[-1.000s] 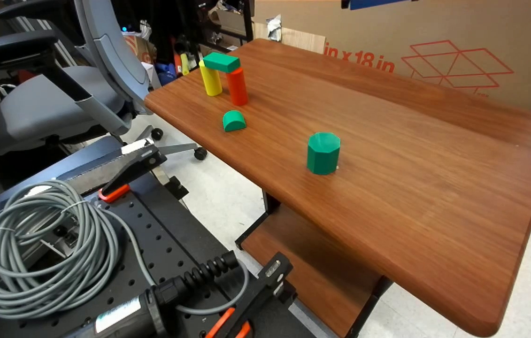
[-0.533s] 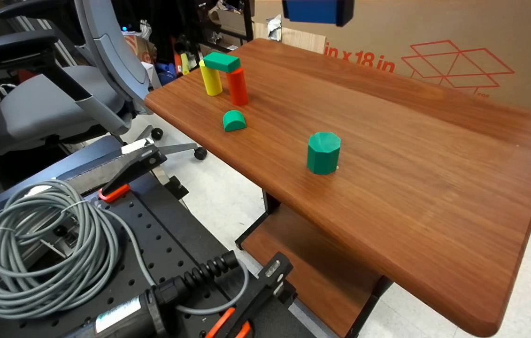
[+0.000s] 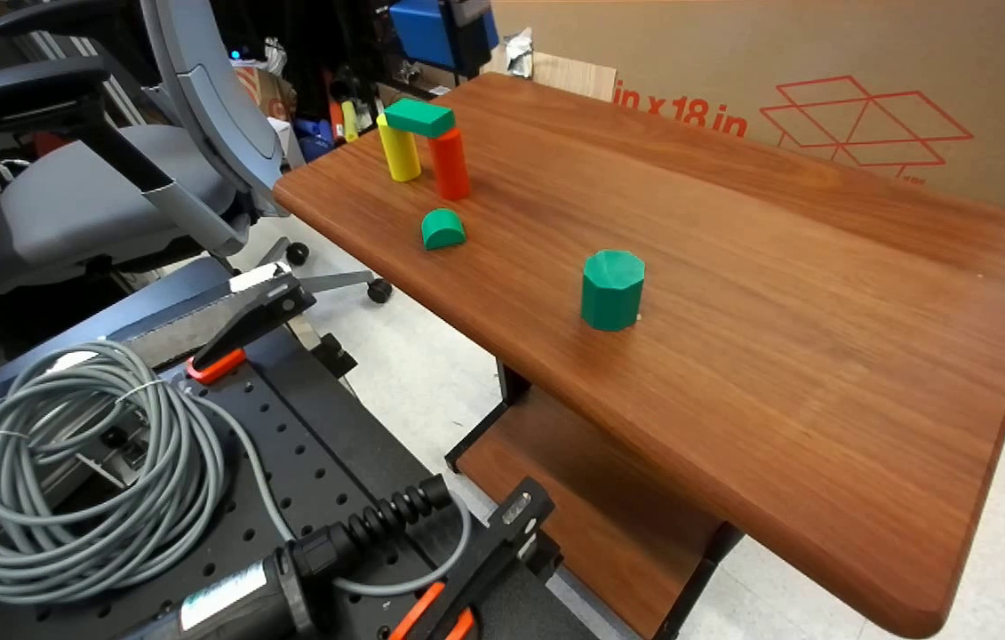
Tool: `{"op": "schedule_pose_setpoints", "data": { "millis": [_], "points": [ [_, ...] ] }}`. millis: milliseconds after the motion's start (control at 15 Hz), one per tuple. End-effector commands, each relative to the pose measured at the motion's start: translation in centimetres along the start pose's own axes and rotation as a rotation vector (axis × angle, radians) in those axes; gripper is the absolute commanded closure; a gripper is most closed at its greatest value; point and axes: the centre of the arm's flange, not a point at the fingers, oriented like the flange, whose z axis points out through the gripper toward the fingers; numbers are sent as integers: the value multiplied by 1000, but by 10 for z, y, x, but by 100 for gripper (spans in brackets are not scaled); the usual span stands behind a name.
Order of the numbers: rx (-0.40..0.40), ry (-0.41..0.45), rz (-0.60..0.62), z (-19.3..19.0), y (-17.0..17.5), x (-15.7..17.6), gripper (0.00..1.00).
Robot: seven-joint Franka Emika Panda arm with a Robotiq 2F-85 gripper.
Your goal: Put the blue block on top of the stack on the left.
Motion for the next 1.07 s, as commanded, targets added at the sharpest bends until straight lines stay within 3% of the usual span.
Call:
{"op": "schedule_pose_setpoints", "data": {
  "millis": [0,600,1000],
  "points": [
    [-22,15,-20,-3,-19,-22,56],
    [-9,-51,-158,1,-48,-17,56],
    [1,-72,-143,5,-59,3,56]
  ]
}}
